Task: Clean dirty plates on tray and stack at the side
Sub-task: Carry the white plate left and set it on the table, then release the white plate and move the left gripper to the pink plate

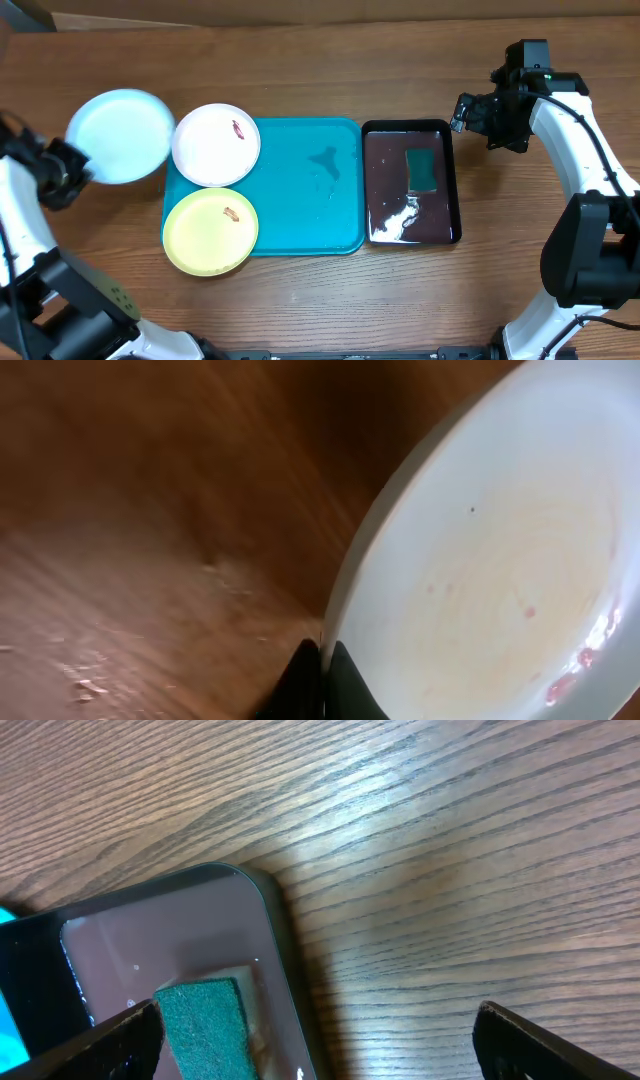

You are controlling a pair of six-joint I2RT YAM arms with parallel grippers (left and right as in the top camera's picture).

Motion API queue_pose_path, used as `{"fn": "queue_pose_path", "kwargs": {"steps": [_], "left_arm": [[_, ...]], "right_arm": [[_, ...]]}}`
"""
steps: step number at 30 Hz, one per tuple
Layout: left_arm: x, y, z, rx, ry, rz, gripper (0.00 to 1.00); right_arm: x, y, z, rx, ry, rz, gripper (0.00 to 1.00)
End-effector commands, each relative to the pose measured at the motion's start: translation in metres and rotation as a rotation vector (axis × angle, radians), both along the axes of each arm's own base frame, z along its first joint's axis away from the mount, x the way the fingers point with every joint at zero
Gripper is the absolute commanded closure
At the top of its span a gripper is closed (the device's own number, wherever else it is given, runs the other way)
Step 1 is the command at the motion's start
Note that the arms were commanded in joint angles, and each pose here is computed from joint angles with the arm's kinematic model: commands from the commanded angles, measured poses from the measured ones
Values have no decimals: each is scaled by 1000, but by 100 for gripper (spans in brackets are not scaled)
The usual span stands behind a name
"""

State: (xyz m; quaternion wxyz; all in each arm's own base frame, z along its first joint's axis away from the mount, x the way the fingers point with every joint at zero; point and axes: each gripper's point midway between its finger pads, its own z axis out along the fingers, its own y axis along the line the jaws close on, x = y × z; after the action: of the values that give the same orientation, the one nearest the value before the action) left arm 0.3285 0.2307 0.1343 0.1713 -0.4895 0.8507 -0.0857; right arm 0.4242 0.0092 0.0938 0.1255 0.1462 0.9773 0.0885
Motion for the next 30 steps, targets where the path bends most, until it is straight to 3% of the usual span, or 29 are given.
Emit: {"fn": "queue_pose_path", "kwargs": {"steps": [1, 7, 20, 30], "left_arm": [[-28, 29, -6, 60, 43, 138, 96], [-37, 47, -37, 103, 31, 182, 96], [-3, 37, -60, 176, -59, 90, 96], [11, 30, -89, 174, -19, 50, 96]], "right_arm": [[5, 0, 6, 6, -21, -4, 0], [5, 0, 6, 6, -21, -4, 0], [5, 0, 6, 6, -21, -4, 0], [5, 0, 6, 6, -21, -4, 0]]}}
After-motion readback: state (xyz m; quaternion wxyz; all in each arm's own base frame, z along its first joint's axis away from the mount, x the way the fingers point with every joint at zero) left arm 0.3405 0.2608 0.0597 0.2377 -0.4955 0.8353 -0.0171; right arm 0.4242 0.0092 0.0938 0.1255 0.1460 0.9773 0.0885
